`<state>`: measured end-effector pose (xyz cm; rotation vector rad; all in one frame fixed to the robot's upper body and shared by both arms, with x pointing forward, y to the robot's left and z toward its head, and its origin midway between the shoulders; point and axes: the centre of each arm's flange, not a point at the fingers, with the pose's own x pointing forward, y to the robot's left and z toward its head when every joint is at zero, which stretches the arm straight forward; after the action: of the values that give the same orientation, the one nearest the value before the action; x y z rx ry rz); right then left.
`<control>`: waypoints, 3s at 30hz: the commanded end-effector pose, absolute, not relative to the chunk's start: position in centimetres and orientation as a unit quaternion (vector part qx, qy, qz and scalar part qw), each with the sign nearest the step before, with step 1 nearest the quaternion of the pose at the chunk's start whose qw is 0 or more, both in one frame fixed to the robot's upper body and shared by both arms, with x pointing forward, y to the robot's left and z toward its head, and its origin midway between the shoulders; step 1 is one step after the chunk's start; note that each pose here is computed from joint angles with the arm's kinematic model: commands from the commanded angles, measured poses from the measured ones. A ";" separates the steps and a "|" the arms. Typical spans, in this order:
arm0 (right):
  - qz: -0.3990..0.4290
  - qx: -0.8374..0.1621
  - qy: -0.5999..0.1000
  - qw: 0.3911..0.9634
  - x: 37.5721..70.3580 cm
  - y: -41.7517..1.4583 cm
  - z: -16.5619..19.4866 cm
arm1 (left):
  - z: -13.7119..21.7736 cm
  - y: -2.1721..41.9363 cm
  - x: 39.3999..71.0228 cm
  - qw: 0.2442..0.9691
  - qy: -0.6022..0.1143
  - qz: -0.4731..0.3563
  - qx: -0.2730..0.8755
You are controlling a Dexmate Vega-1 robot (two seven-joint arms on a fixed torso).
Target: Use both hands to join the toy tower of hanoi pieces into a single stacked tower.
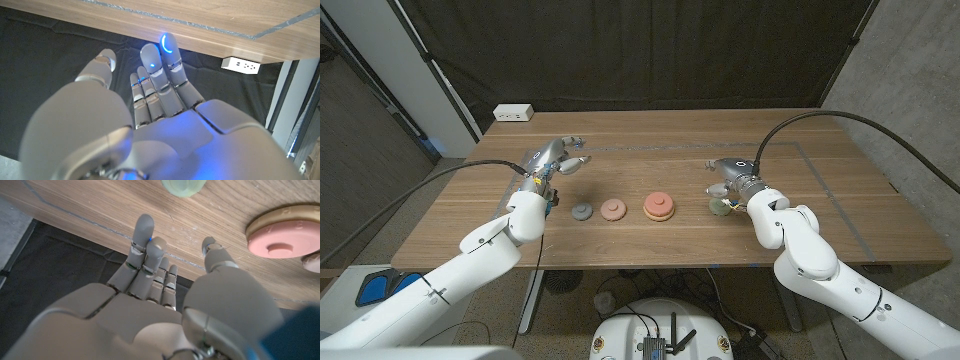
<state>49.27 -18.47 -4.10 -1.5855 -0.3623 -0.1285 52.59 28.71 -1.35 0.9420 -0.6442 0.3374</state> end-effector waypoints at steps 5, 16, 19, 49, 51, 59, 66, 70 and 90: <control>-0.092 -0.686 -0.179 0.699 48.2 -19.7 -5.3 | -0.4 28.6 52.2 0.811 -0.279 0.133 0.496; -0.095 -0.683 -0.175 0.702 47.6 -19.6 -5.8 | 1.6 27.7 52.4 0.760 -0.259 0.104 0.587; -0.097 -0.683 -0.175 0.703 47.5 -19.6 -5.9 | 2.0 27.2 52.5 0.746 -0.257 0.096 0.607; -0.104 -0.678 -0.165 0.709 47.0 -19.4 -6.4 | 3.1 26.4 51.4 0.691 -0.259 0.004 0.675; -0.102 -0.677 -0.163 0.710 47.0 -19.4 -6.4 | 3.0 26.3 51.3 0.690 -0.262 0.001 0.675; -0.103 -0.676 -0.162 0.712 47.2 -19.3 -6.4 | 2.5 26.1 50.9 0.688 -0.269 -0.015 0.674; -0.106 -0.674 -0.163 0.713 47.3 -19.2 -6.4 | 2.1 25.6 50.6 0.676 -0.265 -0.037 0.687; -0.105 -0.675 -0.162 0.712 47.2 -19.2 -6.3 | 1.6 25.3 50.6 0.673 -0.261 -0.051 0.690; -0.099 -0.678 -0.155 0.712 47.6 -19.3 -6.1 | -0.4 24.8 50.2 0.663 -0.249 -0.075 0.702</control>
<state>47.27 -19.31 -6.11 -1.5017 -0.3569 -0.2349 50.50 25.20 0.97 1.5701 -0.5784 -0.1239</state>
